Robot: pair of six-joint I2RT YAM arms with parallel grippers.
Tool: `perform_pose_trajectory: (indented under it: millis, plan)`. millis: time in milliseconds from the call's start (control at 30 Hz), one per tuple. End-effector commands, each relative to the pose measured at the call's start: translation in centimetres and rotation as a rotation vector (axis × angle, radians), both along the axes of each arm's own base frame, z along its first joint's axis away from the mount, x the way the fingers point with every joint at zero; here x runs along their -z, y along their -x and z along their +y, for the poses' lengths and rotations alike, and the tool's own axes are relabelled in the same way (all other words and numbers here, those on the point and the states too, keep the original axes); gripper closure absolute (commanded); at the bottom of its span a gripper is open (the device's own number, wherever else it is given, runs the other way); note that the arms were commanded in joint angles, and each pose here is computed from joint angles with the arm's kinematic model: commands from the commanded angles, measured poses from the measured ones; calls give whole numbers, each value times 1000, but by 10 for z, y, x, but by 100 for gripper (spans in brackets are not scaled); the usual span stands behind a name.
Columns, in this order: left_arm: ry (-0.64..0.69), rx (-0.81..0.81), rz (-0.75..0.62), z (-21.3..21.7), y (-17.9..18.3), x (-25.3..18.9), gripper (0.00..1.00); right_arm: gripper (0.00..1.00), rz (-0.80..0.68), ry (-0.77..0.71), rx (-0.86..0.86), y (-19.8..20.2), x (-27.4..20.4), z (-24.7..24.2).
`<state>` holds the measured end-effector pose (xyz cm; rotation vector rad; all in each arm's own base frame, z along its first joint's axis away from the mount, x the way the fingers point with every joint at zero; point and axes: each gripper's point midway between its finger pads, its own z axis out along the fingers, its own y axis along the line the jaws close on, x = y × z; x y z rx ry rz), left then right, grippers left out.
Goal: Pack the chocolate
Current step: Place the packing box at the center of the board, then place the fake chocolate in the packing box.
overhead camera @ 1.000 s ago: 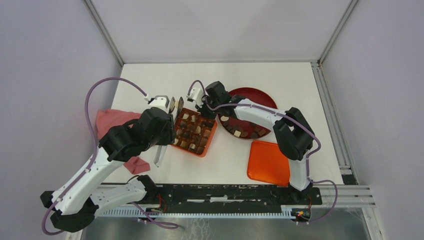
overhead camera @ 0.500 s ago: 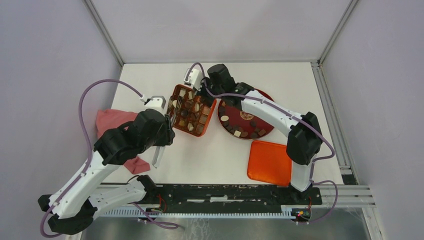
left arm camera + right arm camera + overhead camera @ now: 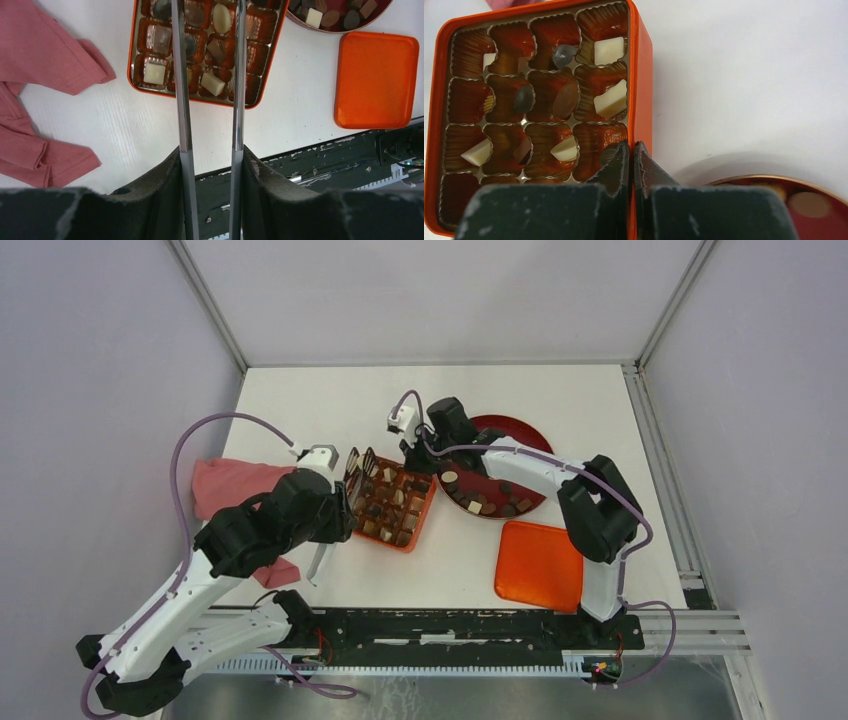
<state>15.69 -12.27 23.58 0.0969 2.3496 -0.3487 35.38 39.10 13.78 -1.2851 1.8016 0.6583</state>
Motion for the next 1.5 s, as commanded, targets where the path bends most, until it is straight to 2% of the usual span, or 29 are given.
perform_pose_trajectory:
  millis: [0,233,400,500,733,933,1100,1267,1467]
  plan:
    - [112,-1,-12,-21,-7,-8,98,100,80,-204,-53,6,-12,33]
    - [158,47,50,-39,-2,12,98,98,142,-204,-59,5,15,40]
    - [154,76,122,-49,4,36,98,76,178,-203,-73,7,27,39]
    - [157,77,132,-49,6,38,98,68,181,-206,-67,2,24,35]
    - [144,94,200,-55,11,51,98,45,97,-221,-32,-21,-18,6]
    - [111,110,248,-62,10,62,98,40,19,-203,71,-45,-51,-66]
    - [47,122,295,-65,6,76,98,35,17,-210,102,-38,-58,-117]
    - [-29,124,324,-62,3,83,98,30,8,-219,137,-26,-53,-150]
    - [-52,138,342,-66,-1,87,93,29,15,-258,157,-27,-58,-169]
